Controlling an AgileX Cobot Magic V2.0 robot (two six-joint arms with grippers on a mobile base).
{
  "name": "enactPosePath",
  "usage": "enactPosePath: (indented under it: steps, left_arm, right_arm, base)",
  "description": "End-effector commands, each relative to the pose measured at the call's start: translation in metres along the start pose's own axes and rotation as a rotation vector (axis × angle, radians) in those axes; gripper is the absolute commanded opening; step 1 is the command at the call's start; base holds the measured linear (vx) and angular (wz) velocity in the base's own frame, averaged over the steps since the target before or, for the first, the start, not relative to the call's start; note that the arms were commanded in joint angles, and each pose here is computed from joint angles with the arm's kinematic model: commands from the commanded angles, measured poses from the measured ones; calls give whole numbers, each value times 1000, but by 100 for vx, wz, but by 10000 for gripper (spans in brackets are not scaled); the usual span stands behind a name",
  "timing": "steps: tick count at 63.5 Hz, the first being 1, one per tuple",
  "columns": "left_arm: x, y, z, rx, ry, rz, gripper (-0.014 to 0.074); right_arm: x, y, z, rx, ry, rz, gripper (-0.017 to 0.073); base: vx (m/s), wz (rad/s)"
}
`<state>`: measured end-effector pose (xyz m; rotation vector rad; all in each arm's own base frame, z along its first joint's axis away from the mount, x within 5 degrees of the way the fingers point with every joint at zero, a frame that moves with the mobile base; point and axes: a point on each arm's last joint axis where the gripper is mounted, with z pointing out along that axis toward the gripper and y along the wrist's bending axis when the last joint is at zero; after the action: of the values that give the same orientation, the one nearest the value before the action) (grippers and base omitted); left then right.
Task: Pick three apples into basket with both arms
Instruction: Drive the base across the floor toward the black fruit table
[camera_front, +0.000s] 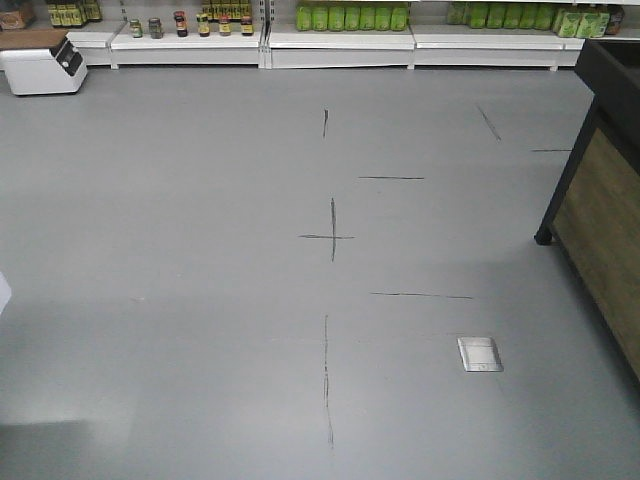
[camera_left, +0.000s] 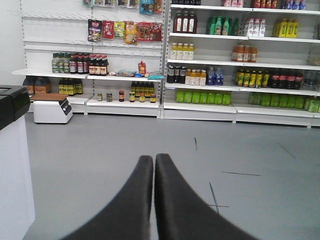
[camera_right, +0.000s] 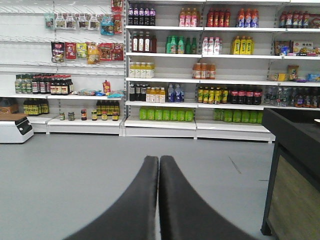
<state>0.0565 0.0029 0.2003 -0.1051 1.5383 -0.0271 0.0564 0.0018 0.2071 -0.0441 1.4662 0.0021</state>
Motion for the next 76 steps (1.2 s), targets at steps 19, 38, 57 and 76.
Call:
enactPosePath:
  steps: [19, 38, 57, 76]
  left_arm:
    - [-1, 0, 1, 7, -49, -16, -6]
    - [-1, 0, 1, 7, -49, -16, -6]
    - [-1, 0, 1, 7, -49, -16, -6]
    - [-1, 0, 1, 7, -49, -16, -6]
  right_arm:
    - [-3, 0, 0, 2, -63, -9, -9]
    - [-3, 0, 0, 2, -63, -9, -9]
    - [-3, 0, 0, 2, -63, -9, -9]
    - [-3, 0, 0, 2, -63, -9, -9]
  base:
    - [14, -8]
    - [14, -6]
    - [12, -5]
    - [10, -4]
